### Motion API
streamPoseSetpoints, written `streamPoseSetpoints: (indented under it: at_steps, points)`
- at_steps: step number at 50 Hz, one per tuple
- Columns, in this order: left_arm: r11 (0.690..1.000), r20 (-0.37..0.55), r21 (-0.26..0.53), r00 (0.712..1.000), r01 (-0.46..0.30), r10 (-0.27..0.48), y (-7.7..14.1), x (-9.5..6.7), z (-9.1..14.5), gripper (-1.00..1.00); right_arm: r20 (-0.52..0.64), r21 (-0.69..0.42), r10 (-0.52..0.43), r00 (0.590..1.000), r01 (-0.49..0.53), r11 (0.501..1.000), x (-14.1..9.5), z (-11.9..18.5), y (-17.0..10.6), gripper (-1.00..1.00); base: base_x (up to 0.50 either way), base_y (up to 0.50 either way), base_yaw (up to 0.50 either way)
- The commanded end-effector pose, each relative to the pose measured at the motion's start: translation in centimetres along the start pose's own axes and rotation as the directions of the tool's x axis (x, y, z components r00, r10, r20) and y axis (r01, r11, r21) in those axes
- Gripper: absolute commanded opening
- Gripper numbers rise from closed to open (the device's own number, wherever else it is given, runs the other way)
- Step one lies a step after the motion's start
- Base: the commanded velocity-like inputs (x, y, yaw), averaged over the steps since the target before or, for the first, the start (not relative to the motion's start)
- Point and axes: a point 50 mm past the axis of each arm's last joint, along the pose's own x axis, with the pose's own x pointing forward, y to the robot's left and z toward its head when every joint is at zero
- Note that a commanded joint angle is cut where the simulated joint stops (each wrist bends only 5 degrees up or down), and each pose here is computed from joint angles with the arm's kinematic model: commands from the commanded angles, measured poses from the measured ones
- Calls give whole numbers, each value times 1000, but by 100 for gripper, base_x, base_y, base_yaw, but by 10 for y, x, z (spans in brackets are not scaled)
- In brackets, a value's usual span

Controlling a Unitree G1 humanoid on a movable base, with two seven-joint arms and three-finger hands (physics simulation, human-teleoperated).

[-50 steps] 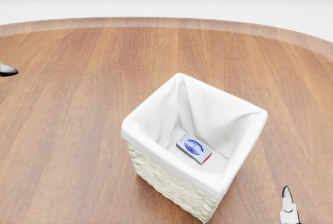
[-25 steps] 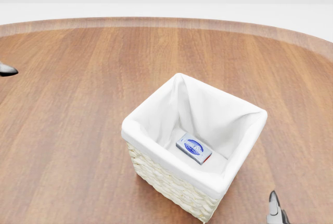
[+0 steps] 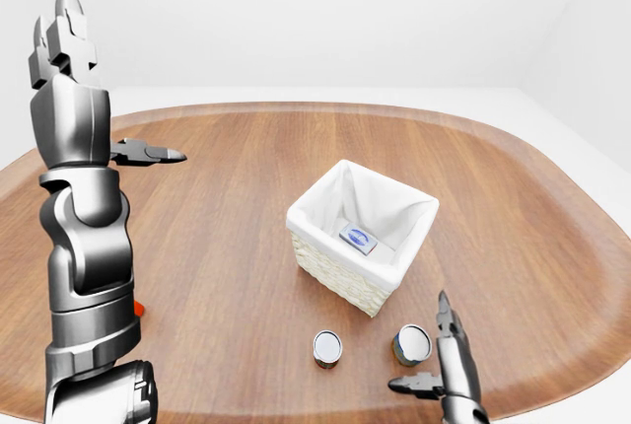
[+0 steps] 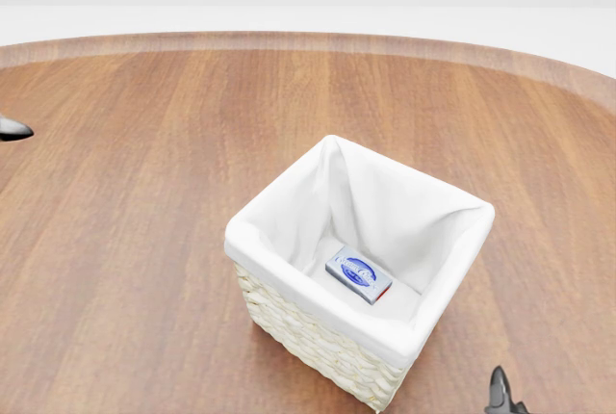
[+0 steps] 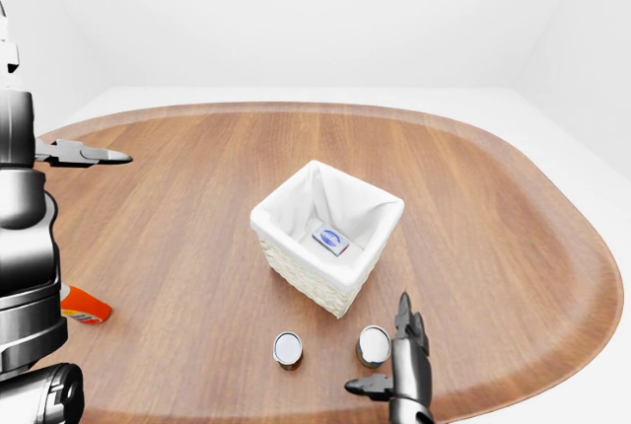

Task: Pick up the alphabet soup and the cream cheese box, and put them in the basket.

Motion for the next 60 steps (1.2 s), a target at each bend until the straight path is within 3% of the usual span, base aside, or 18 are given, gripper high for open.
streamPoseSetpoints:
  at_steps: [1,13,31,45,46,47,48,49,51,60]
  points:
    - [1000,-3,0,1000,0,0,0,0,-1,100,-25,-13,6,1000,-7,1000,5,-6,7,100,0,0,0]
    - [1000,-1,3,1000,4,-4,-1,0,0,100,15,11,15,1000,-15,1000,17,7,10,100,0,0,0]
    - [1000,4,0,1000,1,-1,1,0,1,100,-94,-87,20,995,-28,996,21,-22,23,100,0,0,0]
    - [1000,5,0,1000,0,0,1,0,1,100,-106,-113,20,994,-33,993,22,-26,26,97,0,0,0]
    - [1000,5,0,1000,0,0,1,0,1,100,-108,-115,20,994,-32,993,22,-27,26,82,0,0,0]
    - [1000,6,0,1000,0,0,1,0,1,100,-109,-116,20,994,-33,993,23,-27,26,7,0,0,0]
    - [1000,6,0,1000,0,0,1,0,1,100,-109,-121,19,994,-32,992,23,-27,27,-14,0,0,0]
    - [1000,3,0,1000,0,0,0,0,1,100,-112,-128,17,994,-31,991,24,-28,27,-58,0,0,0]
    - [1000,-2,-1,1000,0,0,-1,0,0,100,-115,-132,17,993,-32,991,25,-29,27,-95,0,0,0]
    - [1000,5,0,1000,1,-1,0,0,1,100,-117,-140,7,993,-23,990,26,-30,27,-100,0,0,0]
